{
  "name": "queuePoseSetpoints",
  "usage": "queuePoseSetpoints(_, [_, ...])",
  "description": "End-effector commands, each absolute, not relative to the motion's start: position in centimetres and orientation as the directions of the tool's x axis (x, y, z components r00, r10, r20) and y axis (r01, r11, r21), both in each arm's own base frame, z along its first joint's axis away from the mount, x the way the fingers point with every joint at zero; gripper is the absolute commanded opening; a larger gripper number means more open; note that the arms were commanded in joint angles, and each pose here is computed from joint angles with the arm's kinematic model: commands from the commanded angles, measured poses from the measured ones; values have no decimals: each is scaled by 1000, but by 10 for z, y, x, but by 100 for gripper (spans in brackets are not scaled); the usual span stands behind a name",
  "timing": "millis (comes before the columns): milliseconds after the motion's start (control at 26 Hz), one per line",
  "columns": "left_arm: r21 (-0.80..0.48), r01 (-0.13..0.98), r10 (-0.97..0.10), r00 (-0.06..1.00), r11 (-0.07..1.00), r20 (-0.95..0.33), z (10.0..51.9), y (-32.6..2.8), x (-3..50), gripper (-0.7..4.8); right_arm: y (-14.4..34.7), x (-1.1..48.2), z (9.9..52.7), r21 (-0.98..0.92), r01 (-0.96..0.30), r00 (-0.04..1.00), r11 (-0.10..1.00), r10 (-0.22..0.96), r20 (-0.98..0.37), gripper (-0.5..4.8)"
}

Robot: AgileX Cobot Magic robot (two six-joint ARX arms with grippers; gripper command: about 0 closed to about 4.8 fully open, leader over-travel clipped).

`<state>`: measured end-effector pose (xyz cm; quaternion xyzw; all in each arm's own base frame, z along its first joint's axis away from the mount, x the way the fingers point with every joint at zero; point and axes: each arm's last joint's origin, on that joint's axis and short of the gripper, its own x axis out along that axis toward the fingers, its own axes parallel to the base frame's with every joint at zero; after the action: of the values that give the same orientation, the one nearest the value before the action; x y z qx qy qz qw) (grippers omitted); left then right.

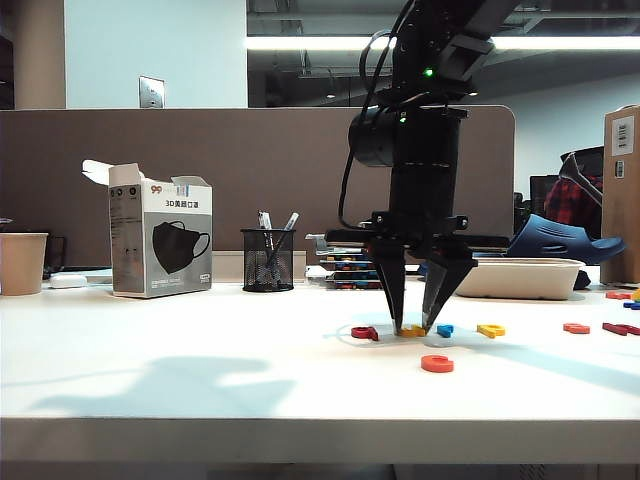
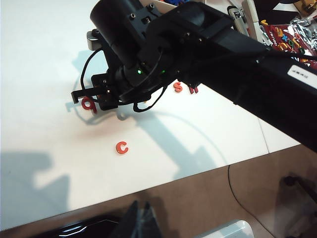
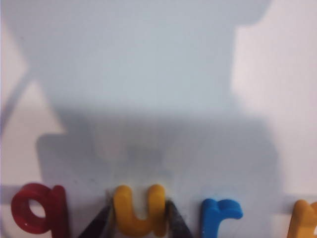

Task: Select the appropriate letters from the row of letter magnets placed on the table to arrange into the word "cup".

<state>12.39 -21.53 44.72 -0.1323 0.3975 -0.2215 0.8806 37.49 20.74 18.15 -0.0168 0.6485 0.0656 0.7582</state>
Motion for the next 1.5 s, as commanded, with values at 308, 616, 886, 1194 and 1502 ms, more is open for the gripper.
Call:
queuePoseSetpoints(308, [-417, 284, -501, 592, 863, -632, 449, -215, 124, -5, 208, 373, 176, 54, -119, 118, 991, 68, -991, 105])
queuePoseSetpoints(616, [-417, 284, -501, 592, 863, -632, 449, -215, 124, -5, 208, 373, 176, 52, -119, 121, 992, 66, -990, 105])
queuePoseSetpoints(886, [-417, 284, -501, 592, 863, -632, 449, -215, 124, -5, 208, 373, 177, 51, -119, 118, 992, 65, -991, 105])
queuePoseSetpoints(1194, [-417, 284, -501, 592, 863, -632, 449, -215, 124, -5, 208, 373, 180, 55, -119, 129, 991, 70, -989, 105])
queuePoseSetpoints(1502, [-417, 284, -500, 592, 863, -632, 449, -215, 124, -5, 207, 372, 190, 64, -120, 148, 991, 82, -986, 106])
